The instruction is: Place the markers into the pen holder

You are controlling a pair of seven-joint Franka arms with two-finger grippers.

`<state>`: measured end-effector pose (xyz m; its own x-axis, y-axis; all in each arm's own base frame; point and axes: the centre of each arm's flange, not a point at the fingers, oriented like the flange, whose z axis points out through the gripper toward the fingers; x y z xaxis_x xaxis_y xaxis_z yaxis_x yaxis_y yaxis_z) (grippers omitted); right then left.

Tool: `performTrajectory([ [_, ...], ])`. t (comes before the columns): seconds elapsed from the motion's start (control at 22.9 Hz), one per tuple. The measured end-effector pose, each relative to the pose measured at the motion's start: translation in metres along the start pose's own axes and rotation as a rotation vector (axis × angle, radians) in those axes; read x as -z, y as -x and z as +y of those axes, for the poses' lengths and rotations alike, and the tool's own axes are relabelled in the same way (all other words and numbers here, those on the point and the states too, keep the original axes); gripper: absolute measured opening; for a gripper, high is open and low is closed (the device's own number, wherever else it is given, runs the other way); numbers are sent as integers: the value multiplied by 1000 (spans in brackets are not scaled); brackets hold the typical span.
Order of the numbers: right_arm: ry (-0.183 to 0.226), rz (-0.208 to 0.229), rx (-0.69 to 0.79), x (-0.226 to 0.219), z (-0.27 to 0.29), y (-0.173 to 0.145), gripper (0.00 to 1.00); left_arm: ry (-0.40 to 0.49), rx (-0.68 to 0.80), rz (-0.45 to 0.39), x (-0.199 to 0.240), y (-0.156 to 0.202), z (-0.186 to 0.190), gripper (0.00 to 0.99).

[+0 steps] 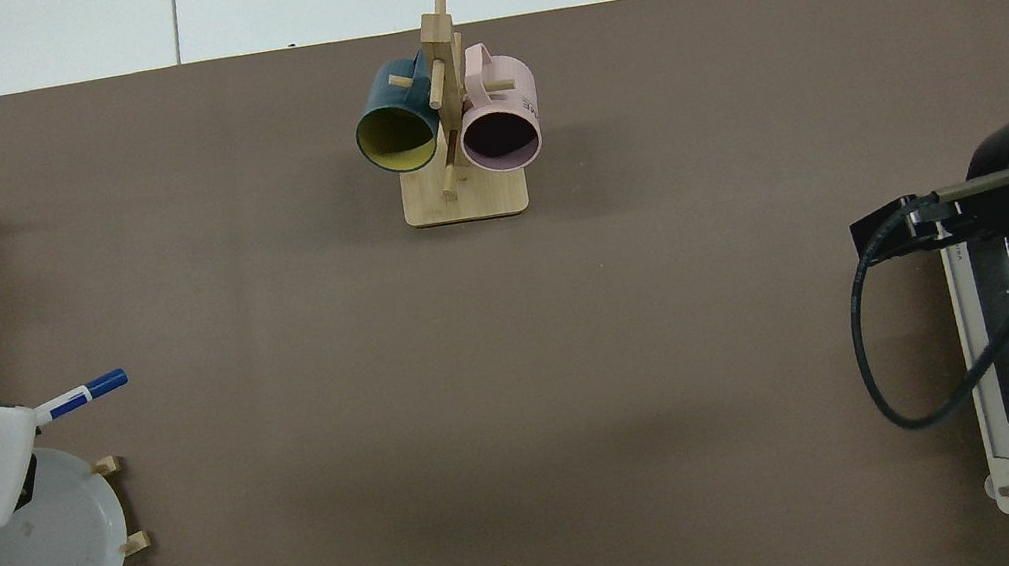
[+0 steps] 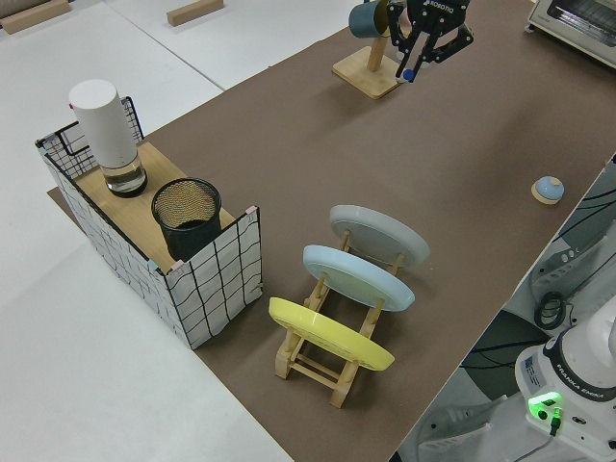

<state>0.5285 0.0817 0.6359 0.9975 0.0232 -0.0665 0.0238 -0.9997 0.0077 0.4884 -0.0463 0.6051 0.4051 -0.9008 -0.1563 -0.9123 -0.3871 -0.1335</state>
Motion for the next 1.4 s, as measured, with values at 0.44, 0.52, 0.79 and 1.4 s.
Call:
performTrajectory([
  [0.44,4,10,-1,-2,1,14,1000,-108,-2,-147,8,21,-16,154],
  [0.52,4,12,-1,-3,1,14,1000,-141,-7,-194,12,30,-22,154],
  [0.79,4,13,-2,-3,1,13,1000,-244,-75,-347,31,49,-41,154],
  [1.4,-1,25,-4,4,2,5,1000,-310,-290,-622,62,95,-109,154],
])
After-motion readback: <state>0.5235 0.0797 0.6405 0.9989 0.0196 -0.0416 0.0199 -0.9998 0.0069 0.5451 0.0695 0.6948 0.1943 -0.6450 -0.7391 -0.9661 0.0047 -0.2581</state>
